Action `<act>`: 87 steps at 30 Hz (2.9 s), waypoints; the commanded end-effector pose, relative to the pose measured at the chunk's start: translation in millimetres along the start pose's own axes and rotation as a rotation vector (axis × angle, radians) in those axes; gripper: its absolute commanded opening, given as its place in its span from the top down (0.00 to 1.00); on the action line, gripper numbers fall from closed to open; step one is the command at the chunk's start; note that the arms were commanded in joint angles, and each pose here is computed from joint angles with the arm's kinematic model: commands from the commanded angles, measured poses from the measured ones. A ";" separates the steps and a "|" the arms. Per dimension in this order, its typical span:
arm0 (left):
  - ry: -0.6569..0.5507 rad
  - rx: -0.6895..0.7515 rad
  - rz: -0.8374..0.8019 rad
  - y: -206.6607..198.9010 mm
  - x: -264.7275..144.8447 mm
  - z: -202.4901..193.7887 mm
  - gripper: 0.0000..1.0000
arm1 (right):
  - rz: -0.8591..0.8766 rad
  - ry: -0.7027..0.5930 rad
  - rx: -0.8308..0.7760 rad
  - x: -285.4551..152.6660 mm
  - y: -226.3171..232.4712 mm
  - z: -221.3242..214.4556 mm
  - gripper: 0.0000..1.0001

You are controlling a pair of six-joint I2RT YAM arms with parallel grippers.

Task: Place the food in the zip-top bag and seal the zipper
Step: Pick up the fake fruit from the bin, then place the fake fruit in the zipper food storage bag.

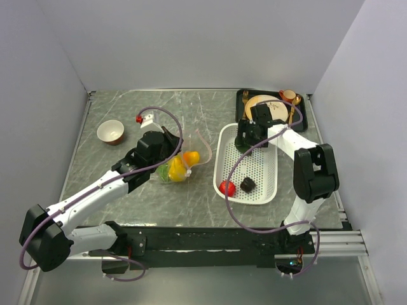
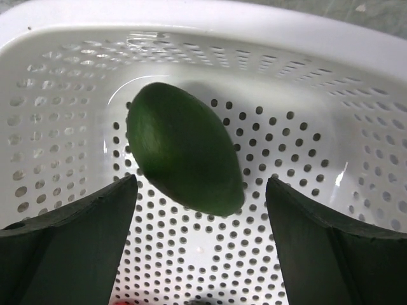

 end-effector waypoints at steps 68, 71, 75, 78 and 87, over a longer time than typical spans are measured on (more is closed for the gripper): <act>-0.008 -0.019 -0.070 -20.0 4.6 8.7 0.99 | 0.844 -0.019 -0.468 -181.4 145.4 -49.3 0.60; -0.013 -0.022 -0.066 -18.7 3.2 9.4 0.99 | 0.836 0.009 -0.498 -178.0 154.7 -56.7 0.60; -0.012 -0.025 -0.060 -16.6 1.8 8.5 0.99 | 0.864 0.039 -0.512 -176.4 169.2 -61.9 0.60; -0.014 -0.026 -0.065 -16.6 -0.2 8.8 0.99 | 0.865 0.055 -0.528 -173.4 178.7 -67.9 0.59; -0.026 -0.022 -0.066 -16.6 -4.9 13.6 0.99 | 0.788 0.101 -0.468 -143.5 204.4 -58.6 0.61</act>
Point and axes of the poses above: each gripper's point midway between its finger pads, its own x axis out along the fingers, its own y axis along the line the jaws close on, z = x × y, the point moved 2 cm from there along -x, back along the fingers, and after that the axes turned 11 degrees about x, right-handed, at the moved point
